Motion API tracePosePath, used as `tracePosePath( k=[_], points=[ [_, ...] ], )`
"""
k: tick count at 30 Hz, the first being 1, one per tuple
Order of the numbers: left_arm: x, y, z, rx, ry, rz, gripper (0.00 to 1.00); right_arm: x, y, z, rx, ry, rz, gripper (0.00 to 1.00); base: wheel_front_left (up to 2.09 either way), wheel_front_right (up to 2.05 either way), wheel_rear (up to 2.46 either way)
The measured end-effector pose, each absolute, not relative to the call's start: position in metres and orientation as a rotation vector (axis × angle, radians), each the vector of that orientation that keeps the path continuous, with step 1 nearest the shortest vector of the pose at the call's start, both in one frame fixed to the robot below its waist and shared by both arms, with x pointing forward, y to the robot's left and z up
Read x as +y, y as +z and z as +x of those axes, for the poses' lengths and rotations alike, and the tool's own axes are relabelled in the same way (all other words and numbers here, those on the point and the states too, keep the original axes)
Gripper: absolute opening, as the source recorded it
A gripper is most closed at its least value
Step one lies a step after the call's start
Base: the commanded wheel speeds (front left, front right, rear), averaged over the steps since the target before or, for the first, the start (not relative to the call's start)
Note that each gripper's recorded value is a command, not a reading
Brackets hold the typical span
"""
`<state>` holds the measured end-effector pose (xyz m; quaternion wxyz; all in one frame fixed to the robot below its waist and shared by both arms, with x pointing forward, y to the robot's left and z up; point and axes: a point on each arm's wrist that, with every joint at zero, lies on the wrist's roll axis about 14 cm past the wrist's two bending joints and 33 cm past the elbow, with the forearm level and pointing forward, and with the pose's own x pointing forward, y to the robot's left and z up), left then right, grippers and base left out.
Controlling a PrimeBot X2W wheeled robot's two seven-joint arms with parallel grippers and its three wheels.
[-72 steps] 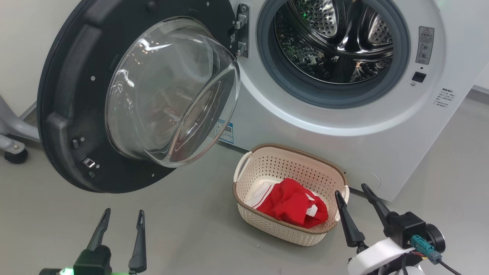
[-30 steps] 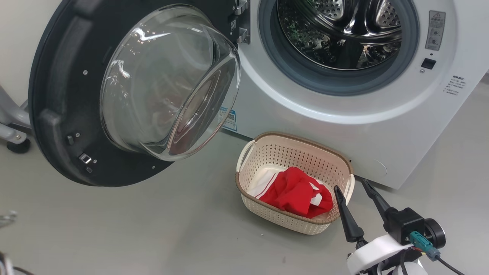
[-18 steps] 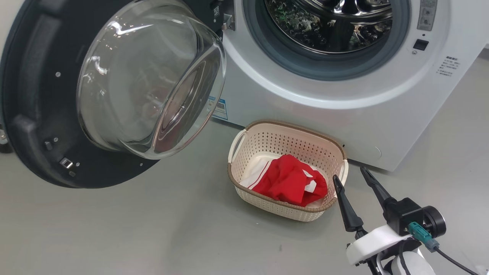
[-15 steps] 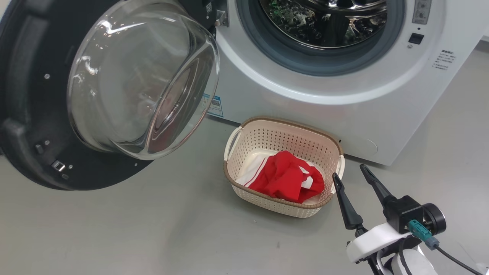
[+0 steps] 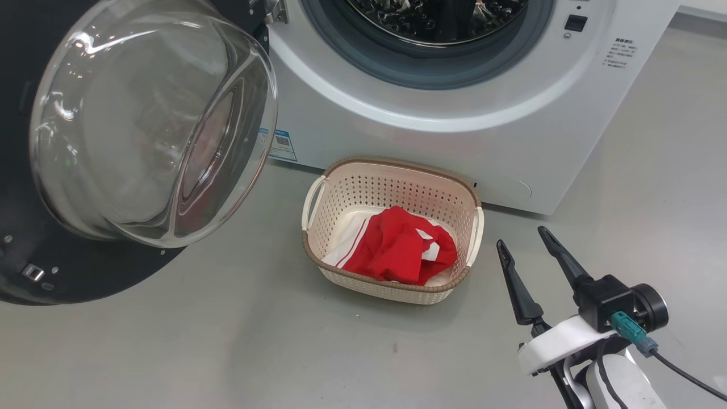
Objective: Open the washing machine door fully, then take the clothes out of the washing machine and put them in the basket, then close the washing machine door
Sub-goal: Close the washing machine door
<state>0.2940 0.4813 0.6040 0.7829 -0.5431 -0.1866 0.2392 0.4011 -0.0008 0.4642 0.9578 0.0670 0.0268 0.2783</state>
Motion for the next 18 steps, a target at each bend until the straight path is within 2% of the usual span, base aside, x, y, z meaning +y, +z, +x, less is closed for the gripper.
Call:
tracePosePath(
  k=[7, 18],
  points=[
    [0.455, 0.577, 0.325, -0.235, 0.438, -1.242, 0.0, -0.016, 0.459, 0.406, 0.064, 0.523, 0.127, 1.0, 0.0, 0.0, 0.0],
    [0.433, 0.557, 0.334, -0.084, 0.354, -1.319, 0.0, -0.016, 0.456, 0.408, 0.07, 0.525, 0.13, 1.0, 0.0, 0.0, 0.0]
  ],
)
